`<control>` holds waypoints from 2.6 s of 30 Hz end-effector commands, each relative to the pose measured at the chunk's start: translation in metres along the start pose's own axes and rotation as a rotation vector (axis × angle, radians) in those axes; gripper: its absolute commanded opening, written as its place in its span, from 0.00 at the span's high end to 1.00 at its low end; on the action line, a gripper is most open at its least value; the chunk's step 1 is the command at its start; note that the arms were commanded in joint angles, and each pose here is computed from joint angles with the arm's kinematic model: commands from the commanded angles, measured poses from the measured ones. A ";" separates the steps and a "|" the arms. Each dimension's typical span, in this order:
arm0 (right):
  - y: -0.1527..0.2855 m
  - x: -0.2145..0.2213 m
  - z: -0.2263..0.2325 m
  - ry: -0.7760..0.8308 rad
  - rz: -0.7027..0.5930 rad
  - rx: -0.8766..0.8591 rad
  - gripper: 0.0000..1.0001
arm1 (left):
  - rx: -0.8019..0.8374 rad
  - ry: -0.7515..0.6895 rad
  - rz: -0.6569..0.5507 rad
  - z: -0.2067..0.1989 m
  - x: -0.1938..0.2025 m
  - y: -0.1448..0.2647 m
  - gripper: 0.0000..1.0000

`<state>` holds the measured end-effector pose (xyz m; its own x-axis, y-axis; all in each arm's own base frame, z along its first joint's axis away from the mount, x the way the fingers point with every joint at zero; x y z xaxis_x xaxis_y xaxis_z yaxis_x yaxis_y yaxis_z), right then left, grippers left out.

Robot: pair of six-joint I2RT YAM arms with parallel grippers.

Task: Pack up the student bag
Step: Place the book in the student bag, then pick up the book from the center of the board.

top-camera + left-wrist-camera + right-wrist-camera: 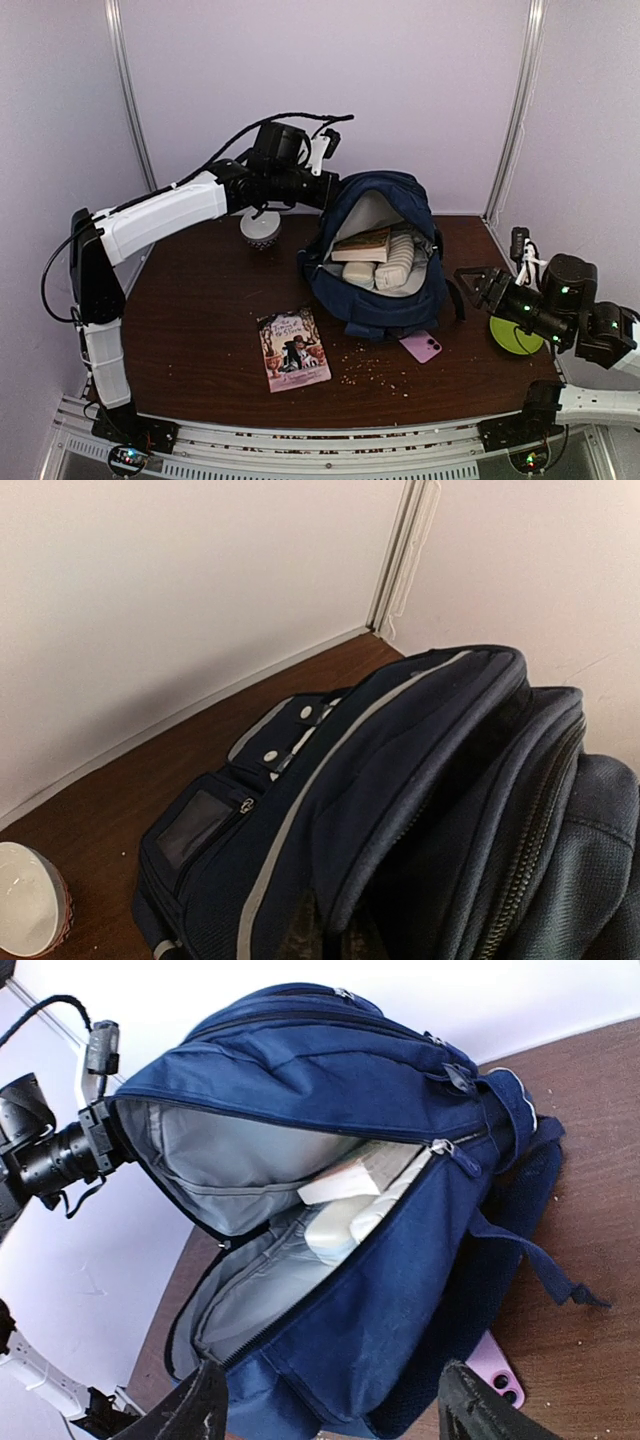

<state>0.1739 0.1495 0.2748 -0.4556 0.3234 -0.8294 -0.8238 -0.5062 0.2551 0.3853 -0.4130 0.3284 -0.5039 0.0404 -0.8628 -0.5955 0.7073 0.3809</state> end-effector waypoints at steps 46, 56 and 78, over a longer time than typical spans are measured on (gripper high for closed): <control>-0.057 0.163 0.108 0.174 0.471 -0.305 0.33 | -0.297 0.568 0.252 0.072 0.278 0.140 0.06; -0.104 0.212 0.156 0.218 0.613 -0.291 0.36 | -0.250 0.609 0.246 0.073 0.296 0.132 0.19; -0.171 0.256 0.078 0.169 0.697 0.077 0.34 | -0.244 0.615 0.266 0.080 0.320 0.122 0.42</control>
<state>0.1548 0.3960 0.0778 -0.8190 -0.2045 -0.5361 -0.3466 -0.5682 0.7463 0.1951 -0.2481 0.0672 -0.8773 -0.2636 -0.4010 -0.4791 0.5271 0.7018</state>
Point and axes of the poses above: each gripper's point midway between its finger pads, its own y axis back along the fingers, its own z axis along the line the jaws close on, x = y × z, the point moved 3 cm from there along y, back along the fingers, and after that the axes turned 8 degrees about y, right-handed, at the moved point
